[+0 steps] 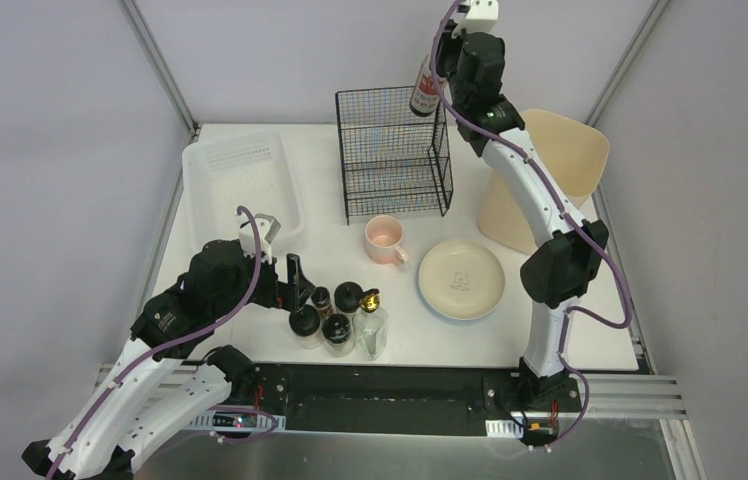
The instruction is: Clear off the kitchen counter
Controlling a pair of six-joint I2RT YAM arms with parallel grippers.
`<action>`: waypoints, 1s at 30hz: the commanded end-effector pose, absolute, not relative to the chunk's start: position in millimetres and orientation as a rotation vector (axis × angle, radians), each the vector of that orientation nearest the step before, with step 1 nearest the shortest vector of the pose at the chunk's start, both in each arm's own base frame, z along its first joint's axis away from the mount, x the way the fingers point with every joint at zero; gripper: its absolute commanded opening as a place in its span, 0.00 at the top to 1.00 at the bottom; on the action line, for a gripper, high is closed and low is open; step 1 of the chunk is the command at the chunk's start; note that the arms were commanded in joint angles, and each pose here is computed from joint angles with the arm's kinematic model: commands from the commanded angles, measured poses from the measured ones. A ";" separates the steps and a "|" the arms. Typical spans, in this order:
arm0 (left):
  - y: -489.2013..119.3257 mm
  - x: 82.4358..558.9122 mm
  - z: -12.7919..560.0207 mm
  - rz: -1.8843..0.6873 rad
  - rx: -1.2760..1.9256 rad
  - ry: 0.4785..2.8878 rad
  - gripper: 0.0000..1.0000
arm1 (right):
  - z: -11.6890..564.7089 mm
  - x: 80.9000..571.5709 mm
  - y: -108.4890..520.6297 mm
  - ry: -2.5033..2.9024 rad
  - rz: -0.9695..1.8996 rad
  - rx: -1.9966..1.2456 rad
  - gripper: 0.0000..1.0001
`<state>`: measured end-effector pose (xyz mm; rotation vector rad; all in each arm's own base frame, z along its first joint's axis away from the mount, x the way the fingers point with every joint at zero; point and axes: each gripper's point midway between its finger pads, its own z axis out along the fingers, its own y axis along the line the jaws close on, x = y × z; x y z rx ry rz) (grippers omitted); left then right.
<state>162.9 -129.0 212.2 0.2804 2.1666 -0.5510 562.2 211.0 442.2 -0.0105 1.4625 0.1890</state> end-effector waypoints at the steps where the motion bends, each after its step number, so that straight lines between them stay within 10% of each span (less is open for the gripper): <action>1: -130.5 163.6 213.6 -0.568 0.284 2.155 0.00 | 514.4 528.6 208.1 1.284 0.272 0.023 1.00; 30: -130.8 164.4 213.1 -0.571 0.283 2.159 0.00 | 415.6 590.4 221.9 1.508 0.093 -0.005 1.00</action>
